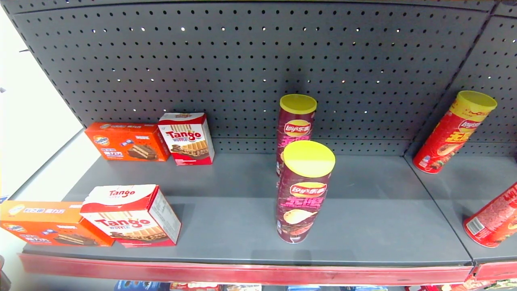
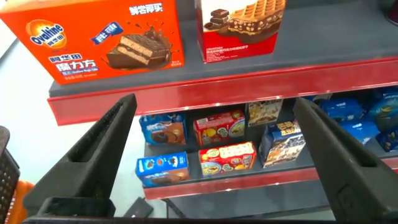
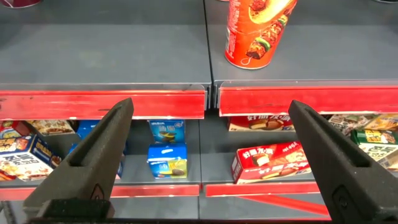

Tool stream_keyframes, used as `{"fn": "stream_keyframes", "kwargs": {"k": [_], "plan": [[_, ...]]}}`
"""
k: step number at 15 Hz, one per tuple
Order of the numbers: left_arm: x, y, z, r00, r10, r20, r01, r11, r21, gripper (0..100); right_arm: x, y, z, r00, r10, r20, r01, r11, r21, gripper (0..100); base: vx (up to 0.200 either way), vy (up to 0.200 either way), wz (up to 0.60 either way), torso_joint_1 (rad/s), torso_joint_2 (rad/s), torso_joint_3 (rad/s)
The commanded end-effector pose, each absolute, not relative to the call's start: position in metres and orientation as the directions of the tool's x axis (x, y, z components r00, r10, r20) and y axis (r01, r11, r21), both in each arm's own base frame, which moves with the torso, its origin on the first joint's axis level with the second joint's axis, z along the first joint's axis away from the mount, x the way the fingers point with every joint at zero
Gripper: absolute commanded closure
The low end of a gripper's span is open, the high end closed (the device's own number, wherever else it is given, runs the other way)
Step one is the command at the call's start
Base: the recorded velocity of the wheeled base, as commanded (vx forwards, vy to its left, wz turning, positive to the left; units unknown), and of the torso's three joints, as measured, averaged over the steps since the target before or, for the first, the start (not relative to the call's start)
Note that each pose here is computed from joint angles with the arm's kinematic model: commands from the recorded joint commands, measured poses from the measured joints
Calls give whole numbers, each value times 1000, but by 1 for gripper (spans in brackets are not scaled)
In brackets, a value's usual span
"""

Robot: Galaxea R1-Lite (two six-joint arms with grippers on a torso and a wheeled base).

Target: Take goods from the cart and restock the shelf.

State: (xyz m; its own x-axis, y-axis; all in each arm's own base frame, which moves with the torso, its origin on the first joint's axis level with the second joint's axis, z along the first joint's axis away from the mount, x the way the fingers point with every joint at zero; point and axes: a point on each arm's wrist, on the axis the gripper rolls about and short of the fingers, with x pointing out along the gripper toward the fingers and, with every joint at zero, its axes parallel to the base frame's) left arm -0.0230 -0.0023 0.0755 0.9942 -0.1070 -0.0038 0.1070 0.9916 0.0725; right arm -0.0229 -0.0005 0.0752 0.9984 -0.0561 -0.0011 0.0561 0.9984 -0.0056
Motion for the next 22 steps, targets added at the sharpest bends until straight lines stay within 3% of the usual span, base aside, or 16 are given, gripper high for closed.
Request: {"fn": "stream_keyframes", "kwargs": {"k": [1, 11, 22], "plan": [[-23, -2, 75, 994, -107, -3, 107, 992, 73, 0, -23, -1, 75, 998, -55, -2, 55, 998, -6, 0, 0, 0, 0, 0, 0, 0], [-23, -2, 75, 994, -107, -3, 107, 991, 85, 0, -23, 0, 75, 999, -51, -2, 51, 999, -8, 0, -20, 0, 0, 0, 0, 0], [-23, -2, 75, 995, -98, -3, 98, 992, 73, 0, -23, 0, 75, 999, -51, -2, 51, 999, -8, 0, 0, -73, 0, 0, 0, 1]]}}
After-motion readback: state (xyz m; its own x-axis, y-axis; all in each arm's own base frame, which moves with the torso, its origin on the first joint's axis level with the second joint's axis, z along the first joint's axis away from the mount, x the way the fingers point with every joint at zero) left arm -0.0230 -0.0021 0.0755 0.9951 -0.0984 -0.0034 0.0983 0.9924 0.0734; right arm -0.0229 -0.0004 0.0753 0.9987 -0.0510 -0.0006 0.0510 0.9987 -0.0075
